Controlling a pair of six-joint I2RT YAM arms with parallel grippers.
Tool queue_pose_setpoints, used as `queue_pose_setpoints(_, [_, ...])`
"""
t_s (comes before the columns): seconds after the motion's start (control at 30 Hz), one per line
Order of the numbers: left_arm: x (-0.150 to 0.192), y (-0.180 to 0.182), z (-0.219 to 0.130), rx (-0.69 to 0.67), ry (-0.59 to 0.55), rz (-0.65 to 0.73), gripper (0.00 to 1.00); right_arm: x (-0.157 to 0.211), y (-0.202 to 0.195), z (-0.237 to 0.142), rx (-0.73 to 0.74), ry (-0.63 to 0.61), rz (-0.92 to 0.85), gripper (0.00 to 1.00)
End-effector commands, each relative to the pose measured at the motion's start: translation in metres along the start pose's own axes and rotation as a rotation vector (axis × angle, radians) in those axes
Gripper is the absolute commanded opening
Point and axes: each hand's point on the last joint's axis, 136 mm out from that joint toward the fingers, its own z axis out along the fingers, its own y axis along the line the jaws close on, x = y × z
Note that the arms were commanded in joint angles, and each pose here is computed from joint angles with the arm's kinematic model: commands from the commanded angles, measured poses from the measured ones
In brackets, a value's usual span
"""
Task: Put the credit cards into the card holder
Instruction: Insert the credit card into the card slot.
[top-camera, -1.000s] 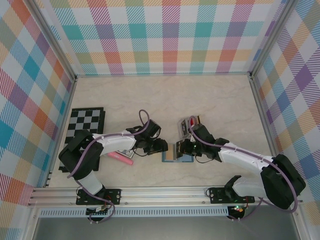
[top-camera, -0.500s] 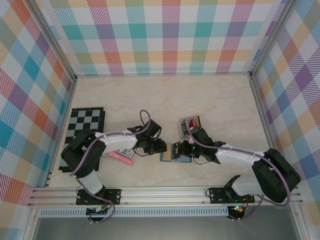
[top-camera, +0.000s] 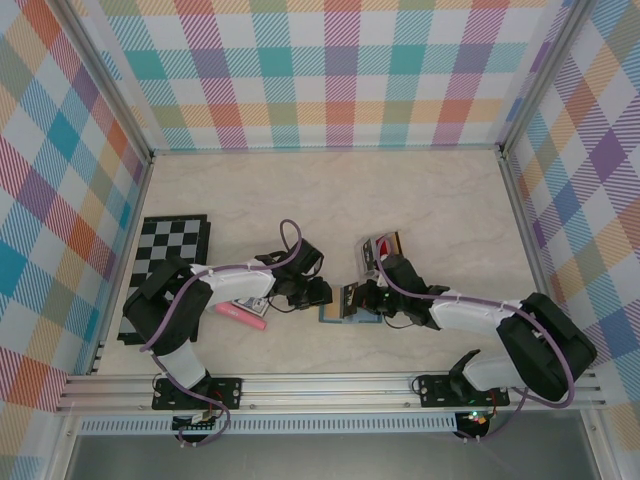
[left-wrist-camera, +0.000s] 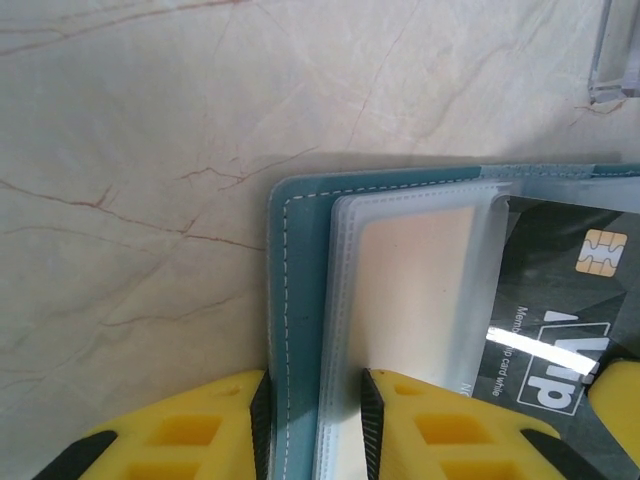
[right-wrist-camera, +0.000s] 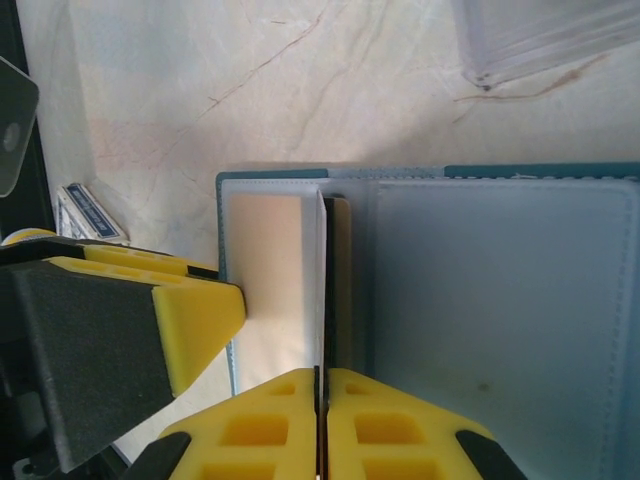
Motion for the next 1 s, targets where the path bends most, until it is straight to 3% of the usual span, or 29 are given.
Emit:
queue_pose_setpoints(0.0, [0.010,-0.001,0.012,0.001,0.038,0.001,0.30,0.011,0.000,0.008,-0.016,0.060,0.025,0.09])
queue_pose_setpoints(0.83, [0.010,0.002,0.008,-0.009,0.023,-0.015,0.26,0.034,-0.003,0.006,-0.038,0.171,0.016,0.06])
queue_pose_setpoints(0.97, [0.010,0.001,0.007,-0.006,0.019,-0.016,0.30,0.033,-0.001,0.009,-0.050,0.176,0.017,0.06])
